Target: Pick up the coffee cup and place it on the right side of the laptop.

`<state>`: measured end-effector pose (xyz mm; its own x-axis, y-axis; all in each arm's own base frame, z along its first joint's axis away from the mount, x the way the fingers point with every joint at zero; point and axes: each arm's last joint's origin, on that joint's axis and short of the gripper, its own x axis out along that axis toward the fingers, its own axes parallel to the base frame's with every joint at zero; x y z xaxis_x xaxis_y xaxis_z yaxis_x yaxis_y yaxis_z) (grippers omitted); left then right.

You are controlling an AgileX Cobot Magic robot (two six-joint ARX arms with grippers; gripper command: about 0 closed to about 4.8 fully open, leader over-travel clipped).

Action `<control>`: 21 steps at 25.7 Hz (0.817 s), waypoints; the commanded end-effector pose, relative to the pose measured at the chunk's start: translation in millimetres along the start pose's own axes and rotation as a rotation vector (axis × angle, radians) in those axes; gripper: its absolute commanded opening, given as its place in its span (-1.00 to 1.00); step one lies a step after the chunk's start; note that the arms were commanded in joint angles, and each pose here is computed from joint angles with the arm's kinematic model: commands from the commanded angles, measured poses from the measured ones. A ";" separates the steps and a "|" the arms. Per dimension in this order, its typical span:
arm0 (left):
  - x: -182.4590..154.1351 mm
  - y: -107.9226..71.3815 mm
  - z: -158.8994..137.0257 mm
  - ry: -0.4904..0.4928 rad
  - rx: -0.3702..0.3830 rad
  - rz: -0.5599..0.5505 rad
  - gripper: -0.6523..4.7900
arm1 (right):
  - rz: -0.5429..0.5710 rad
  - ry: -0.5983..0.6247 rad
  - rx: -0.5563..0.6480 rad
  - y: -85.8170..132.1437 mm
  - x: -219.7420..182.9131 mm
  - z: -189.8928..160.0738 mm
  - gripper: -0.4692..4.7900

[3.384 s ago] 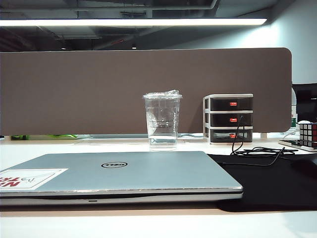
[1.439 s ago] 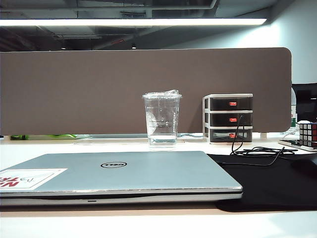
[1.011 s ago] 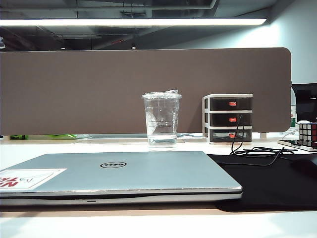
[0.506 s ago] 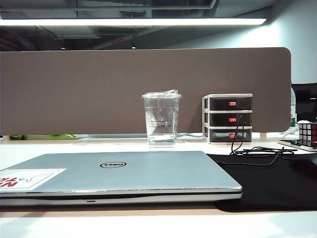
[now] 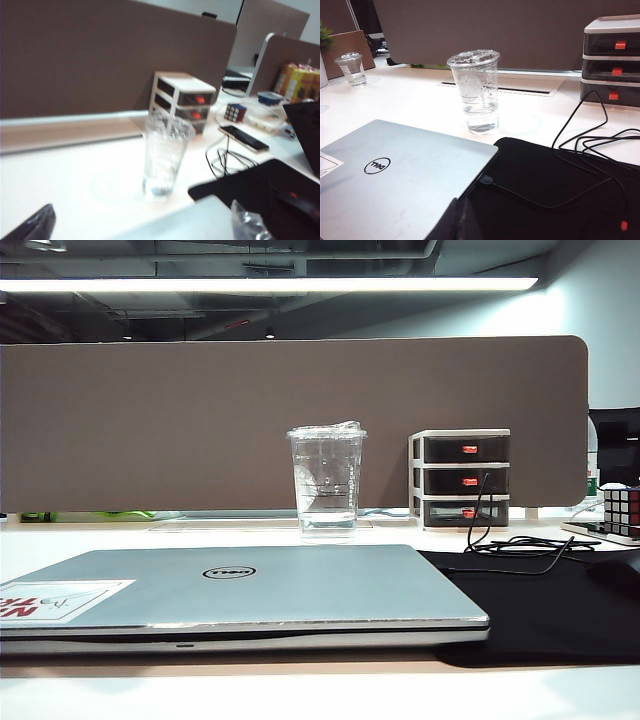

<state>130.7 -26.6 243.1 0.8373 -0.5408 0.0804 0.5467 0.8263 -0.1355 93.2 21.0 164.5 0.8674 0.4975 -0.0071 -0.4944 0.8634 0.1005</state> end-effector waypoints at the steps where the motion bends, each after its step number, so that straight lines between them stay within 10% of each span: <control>1: 12.6 4.3 12.3 -0.086 0.050 -0.021 1.00 | 0.006 -0.013 -0.003 0.1 0.2 0.1 -0.82; 21: 95.0 47.3 -32.6 0.062 0.129 -0.032 1.00 | 0.002 -0.013 -0.002 -0.1 0.2 0.1 -0.83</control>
<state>232.8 -41.5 208.4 0.8049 -0.5930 -0.0217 0.5921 0.8051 -0.0358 93.2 21.0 164.5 0.8678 0.4968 -0.0071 -0.4937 0.8638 0.1005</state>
